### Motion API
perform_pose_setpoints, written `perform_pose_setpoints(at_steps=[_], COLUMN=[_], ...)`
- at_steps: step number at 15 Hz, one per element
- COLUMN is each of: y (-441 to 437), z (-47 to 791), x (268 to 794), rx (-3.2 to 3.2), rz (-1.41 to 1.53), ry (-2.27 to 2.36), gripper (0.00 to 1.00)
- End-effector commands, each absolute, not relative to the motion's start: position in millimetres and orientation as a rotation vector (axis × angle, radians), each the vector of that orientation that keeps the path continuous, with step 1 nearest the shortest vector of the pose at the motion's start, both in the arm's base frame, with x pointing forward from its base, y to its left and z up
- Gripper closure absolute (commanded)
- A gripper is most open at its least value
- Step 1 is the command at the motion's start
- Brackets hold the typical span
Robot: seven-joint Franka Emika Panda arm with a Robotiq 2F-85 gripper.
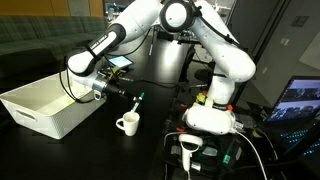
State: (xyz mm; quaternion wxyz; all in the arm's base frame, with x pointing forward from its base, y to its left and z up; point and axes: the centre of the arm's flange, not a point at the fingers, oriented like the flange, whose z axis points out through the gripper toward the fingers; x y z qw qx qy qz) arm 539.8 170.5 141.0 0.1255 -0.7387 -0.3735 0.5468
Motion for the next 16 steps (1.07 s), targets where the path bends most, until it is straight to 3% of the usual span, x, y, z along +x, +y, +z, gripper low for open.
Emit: perform_pose_setpoints(at_steps=[1, 14, 16], y=[185.0, 203.4, 203.2], z=[136.8, 101.8, 102.2], x=[560.4, 559.8, 558.1], rx=[-2.149, -2.363, -2.426], rz=[1.643, 1.776, 1.787], ry=[-1.099, -0.959, -0.937], gripper=[0.9, 0.93, 0.89])
